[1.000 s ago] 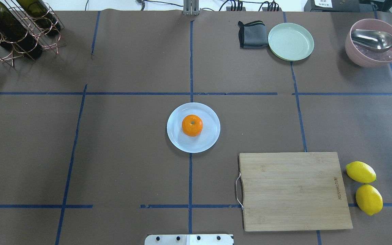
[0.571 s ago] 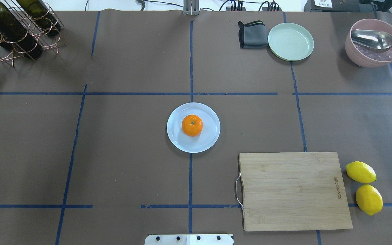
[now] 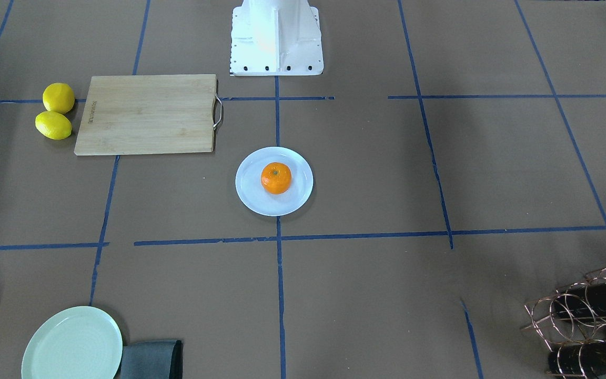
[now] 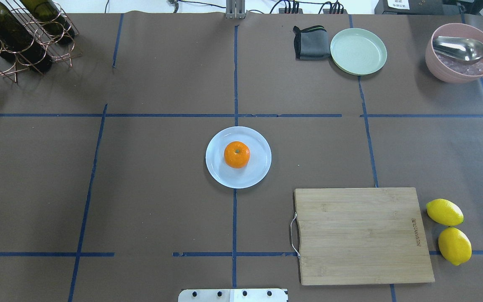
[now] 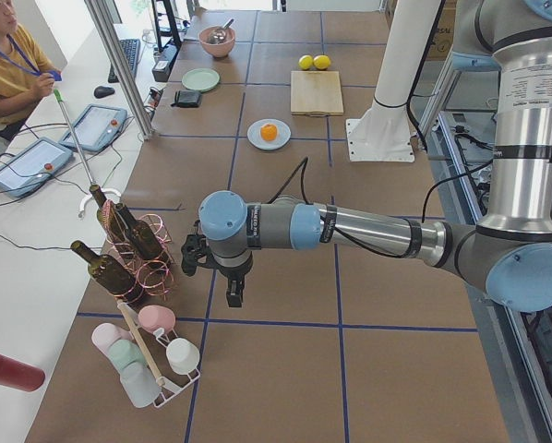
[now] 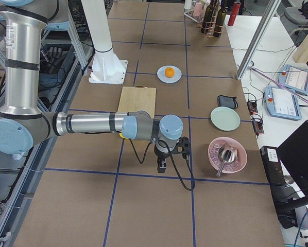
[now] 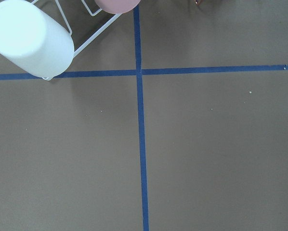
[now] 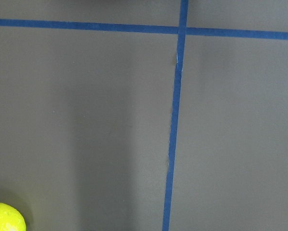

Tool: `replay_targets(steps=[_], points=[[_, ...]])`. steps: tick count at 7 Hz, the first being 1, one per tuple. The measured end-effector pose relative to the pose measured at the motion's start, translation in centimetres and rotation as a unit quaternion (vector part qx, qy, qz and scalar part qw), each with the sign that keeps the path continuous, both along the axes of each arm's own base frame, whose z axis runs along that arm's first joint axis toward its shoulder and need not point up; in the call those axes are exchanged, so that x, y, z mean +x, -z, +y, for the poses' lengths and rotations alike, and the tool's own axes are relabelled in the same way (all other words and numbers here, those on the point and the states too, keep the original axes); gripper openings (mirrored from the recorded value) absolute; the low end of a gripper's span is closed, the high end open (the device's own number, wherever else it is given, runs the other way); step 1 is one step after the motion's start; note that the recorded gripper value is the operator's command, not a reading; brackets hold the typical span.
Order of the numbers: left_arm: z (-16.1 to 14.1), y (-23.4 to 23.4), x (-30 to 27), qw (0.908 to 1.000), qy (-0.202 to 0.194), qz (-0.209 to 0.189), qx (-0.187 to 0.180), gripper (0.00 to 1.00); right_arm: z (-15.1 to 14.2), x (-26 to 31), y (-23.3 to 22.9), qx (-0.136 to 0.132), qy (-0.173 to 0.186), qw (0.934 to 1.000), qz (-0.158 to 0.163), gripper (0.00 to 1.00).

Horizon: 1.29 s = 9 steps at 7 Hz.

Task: Pick orange to plate

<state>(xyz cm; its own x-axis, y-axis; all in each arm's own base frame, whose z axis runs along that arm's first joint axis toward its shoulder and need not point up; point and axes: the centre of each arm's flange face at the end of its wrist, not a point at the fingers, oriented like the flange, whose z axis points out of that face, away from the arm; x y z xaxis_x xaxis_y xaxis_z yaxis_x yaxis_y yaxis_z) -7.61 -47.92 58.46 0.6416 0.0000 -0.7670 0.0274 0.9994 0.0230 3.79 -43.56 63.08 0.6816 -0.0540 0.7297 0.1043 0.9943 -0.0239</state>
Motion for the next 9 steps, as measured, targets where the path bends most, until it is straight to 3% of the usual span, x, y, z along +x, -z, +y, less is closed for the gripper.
replay_targets(steps=[5,9], points=[[-0.73,1.0,0.13,0.9991,0.005,-0.003,0.041,1.0,-0.39,-0.01,0.3,0.002,-0.002,1.0,0.0,1.0],[-0.72,1.01,0.21,0.999,0.003,-0.003,0.045,1.0,-0.43,-0.05,0.27,0.0,-0.003,1.0,0.0,1.0]])
